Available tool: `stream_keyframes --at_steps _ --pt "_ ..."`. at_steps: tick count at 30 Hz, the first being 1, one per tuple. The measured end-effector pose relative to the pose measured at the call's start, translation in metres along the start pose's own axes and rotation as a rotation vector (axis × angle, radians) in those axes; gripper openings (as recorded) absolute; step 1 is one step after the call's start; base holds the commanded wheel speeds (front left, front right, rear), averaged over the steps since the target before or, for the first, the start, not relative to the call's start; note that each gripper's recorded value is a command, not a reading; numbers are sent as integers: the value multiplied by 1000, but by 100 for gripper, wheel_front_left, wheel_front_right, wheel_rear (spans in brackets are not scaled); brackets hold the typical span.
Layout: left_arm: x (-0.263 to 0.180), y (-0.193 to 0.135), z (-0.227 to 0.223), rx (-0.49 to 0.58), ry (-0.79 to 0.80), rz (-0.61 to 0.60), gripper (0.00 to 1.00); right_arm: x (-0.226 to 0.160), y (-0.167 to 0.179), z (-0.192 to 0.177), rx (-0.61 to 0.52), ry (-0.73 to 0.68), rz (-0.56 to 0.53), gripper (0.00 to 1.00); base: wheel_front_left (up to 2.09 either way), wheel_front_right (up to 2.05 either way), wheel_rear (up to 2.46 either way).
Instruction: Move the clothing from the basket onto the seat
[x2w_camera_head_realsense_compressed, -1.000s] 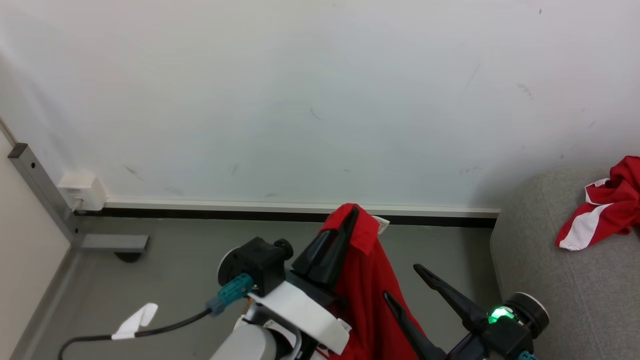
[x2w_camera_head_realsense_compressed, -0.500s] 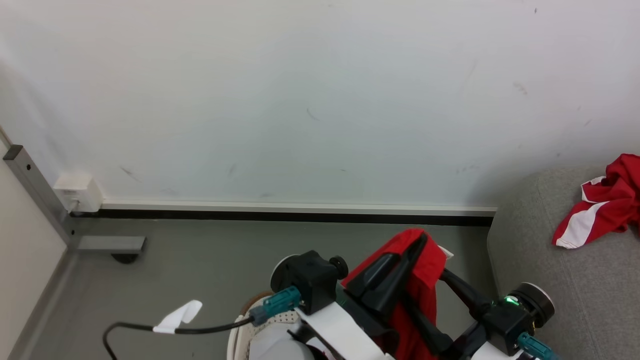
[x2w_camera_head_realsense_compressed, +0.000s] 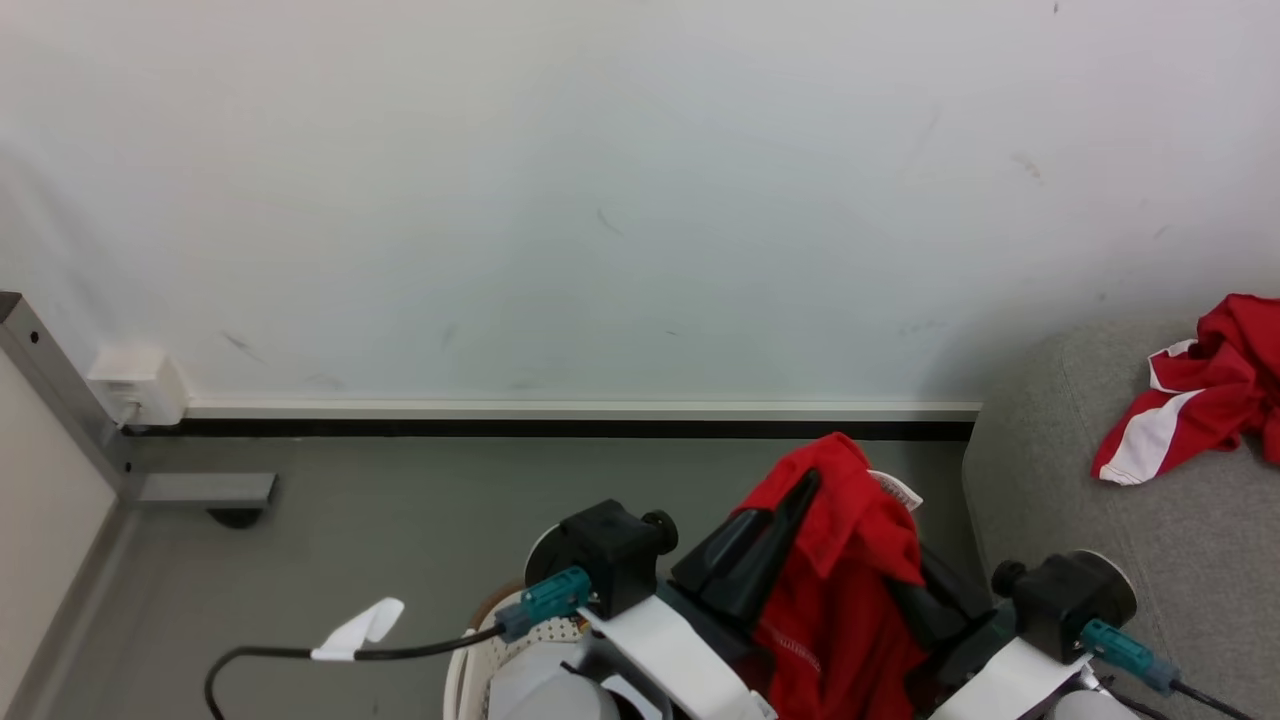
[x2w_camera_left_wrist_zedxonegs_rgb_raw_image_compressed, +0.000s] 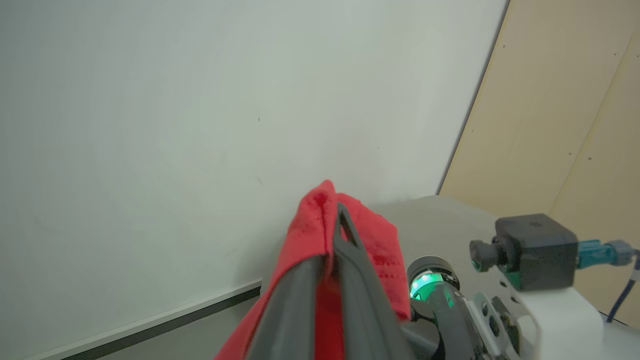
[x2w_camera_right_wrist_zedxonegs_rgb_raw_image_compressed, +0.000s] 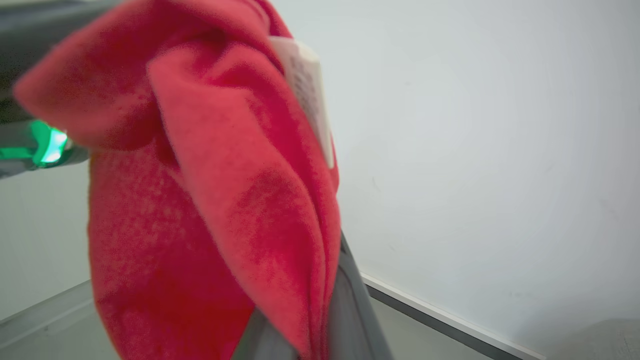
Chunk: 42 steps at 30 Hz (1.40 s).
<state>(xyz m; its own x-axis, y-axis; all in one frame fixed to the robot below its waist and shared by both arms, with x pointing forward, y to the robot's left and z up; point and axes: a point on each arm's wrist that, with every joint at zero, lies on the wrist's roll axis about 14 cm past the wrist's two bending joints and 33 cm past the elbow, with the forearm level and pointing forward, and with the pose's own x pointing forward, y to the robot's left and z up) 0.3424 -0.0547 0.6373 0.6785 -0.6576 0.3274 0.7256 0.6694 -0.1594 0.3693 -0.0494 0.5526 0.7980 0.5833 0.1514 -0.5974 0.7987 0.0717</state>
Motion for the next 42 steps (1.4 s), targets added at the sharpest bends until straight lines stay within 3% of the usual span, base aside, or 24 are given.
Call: stream_keyframes --at_steps 2,4,11,24,33,42 --pt "0 4 -8 -2 17 9 50 -1 -9 6 4 -16 -24 0 0 0 0" --pt "0 8 -15 -2 34 15 100 -2 -19 12 -6 -31 -47 0 0 0 0" --pt "2 10 -46 -23 98 5 100 -14 -57 38 -61 -86 -134 0 0 0 0" --pt "23 -10 -90 -51 180 -95 100 -71 -124 67 -146 -120 -351 0 0 0 0" --pt "43 -20 -119 -81 225 -173 100 -96 -155 66 -162 -104 -467 0 0 0 0" --pt "66 -5 -140 -97 244 -201 100 -96 -196 66 -222 -77 -542 0 0 0 0"
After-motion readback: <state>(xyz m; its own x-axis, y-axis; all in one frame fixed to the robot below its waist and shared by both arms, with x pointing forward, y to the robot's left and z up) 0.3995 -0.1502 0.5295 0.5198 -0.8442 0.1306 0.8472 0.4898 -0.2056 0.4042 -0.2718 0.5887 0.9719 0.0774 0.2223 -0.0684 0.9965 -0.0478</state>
